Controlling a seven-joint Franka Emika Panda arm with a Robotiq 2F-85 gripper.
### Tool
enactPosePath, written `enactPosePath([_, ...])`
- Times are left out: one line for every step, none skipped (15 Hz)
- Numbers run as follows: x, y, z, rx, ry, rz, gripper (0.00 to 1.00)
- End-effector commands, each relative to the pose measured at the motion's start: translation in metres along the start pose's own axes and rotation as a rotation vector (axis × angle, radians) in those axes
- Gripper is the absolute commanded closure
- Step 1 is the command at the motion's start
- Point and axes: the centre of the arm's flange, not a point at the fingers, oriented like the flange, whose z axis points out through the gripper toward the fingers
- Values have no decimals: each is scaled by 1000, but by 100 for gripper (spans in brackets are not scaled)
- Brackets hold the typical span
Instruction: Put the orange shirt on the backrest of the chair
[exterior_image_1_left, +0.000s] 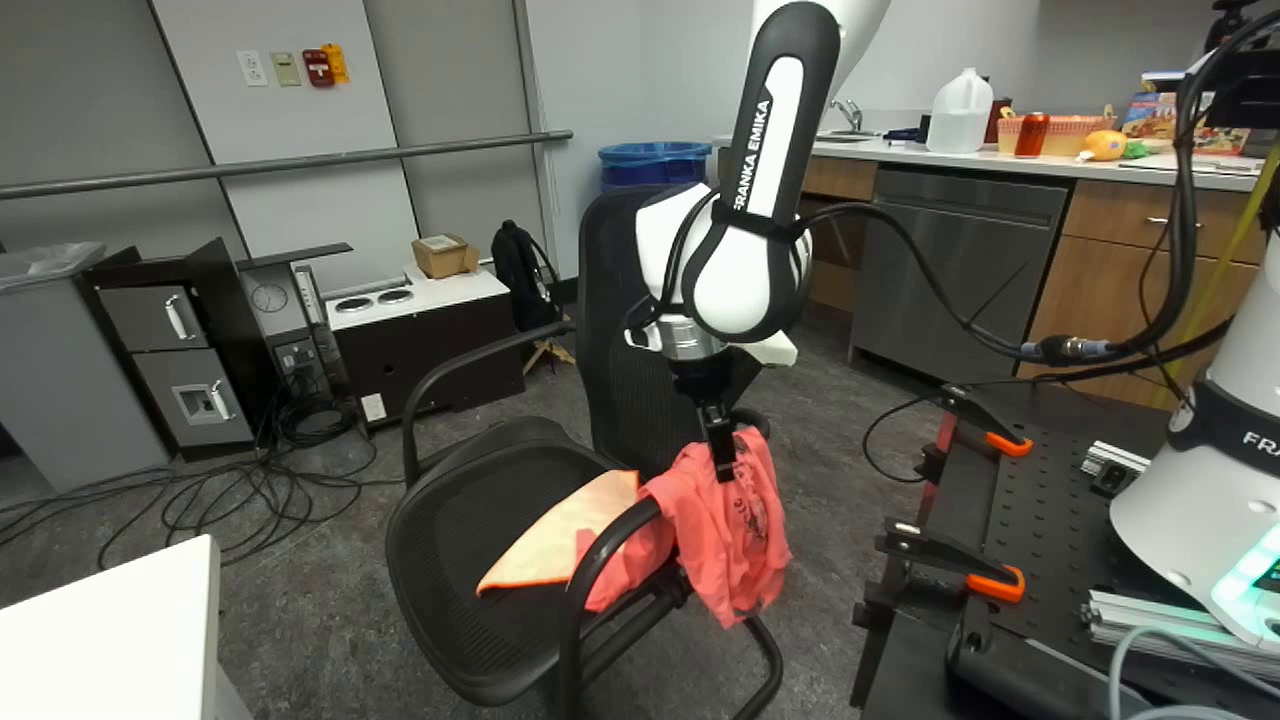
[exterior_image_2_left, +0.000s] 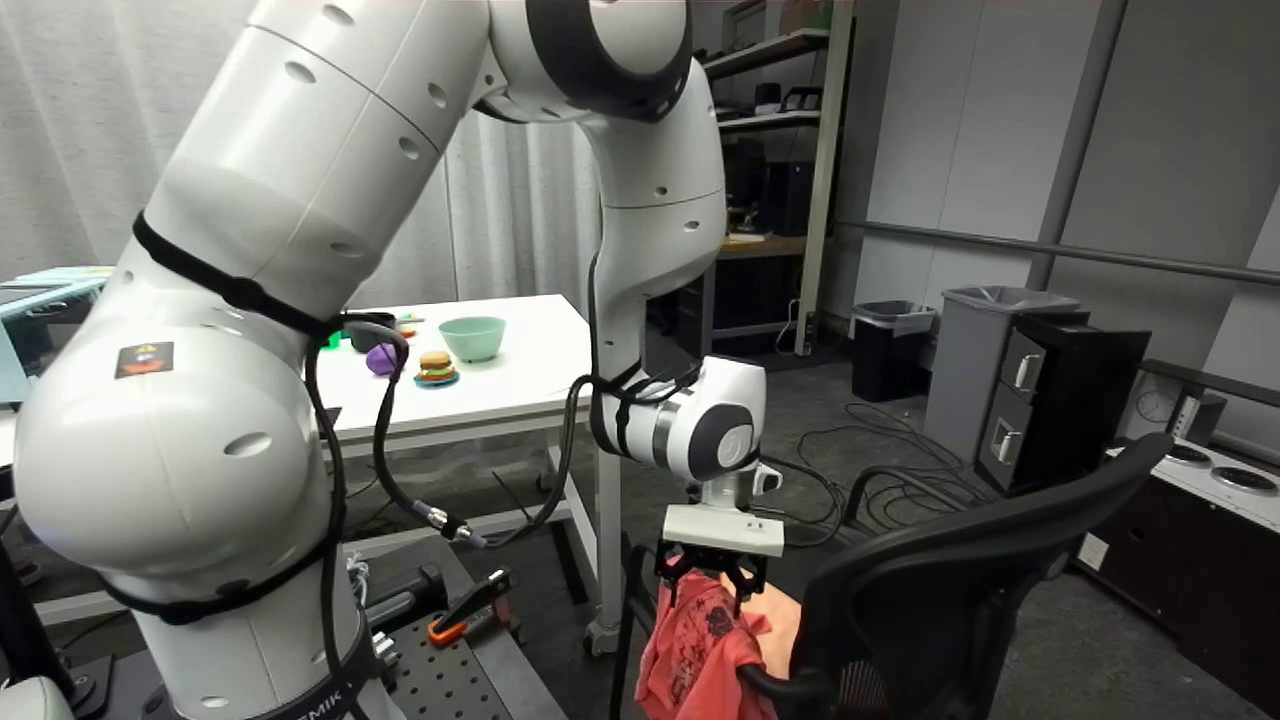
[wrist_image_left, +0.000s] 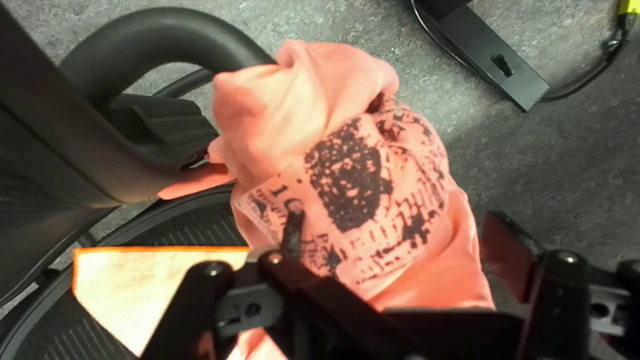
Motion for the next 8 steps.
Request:
enactPosePath([14, 2, 4, -40, 21, -26, 40])
enactPosePath([16, 2, 3, -41, 24, -28, 48])
enactPosePath([17, 3, 2, -40, 26, -26, 58])
enactPosePath([17, 4, 1, -39, 28, -27, 64])
enactPosePath([17, 2, 0, -39, 25, -30, 69])
enactPosePath([17, 2, 0, -37, 24, -30, 70])
enactPosePath([16, 2, -1, -32, 24, -28, 74])
enactPosePath([17, 2, -4, -33, 30, -23, 79])
